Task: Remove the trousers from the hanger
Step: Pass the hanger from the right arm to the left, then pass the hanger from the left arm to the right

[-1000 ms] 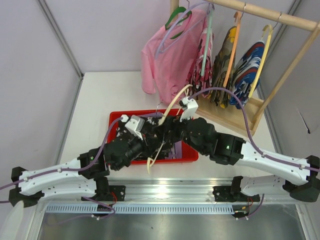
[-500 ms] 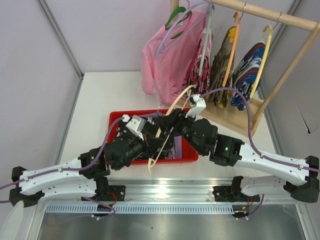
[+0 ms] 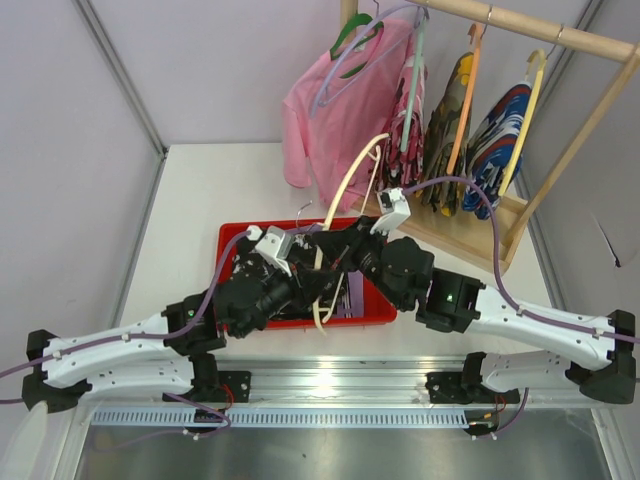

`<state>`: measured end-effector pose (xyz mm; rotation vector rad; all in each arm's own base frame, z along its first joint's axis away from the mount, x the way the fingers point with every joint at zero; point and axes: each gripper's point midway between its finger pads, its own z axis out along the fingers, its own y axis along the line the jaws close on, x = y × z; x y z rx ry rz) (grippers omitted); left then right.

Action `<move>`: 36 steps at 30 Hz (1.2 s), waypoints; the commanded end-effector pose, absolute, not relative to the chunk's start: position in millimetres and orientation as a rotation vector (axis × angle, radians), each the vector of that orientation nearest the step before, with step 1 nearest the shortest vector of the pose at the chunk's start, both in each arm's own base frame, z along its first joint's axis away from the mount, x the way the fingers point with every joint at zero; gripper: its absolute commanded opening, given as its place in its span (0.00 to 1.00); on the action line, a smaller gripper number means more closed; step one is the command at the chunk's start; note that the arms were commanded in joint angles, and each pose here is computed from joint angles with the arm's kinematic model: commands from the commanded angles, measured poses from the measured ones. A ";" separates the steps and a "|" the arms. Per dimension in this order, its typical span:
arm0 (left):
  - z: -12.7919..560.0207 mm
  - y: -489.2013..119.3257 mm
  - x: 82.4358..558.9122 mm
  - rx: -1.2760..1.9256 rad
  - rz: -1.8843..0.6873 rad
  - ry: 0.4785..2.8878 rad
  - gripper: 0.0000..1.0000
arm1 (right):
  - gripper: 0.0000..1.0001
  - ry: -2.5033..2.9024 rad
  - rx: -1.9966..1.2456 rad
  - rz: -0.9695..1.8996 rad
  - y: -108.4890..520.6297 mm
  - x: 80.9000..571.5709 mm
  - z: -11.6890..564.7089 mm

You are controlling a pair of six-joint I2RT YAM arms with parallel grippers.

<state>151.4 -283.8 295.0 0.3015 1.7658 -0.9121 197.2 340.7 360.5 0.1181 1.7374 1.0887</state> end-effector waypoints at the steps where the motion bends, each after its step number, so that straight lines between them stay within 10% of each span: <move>1: 337.9 -285.5 151.7 0.295 -0.974 1.658 0.19 | 0.00 1.703 0.176 1.067 330.1 203.1 371.8; 11: 330.4 -280.8 153.7 0.354 -0.815 1.625 0.54 | 0.00 1.615 0.368 1.092 306.0 212.4 384.8; 36: 305.6 -281.1 161.0 0.356 -0.758 1.528 0.46 | 0.00 1.522 0.527 1.287 312.5 219.9 414.4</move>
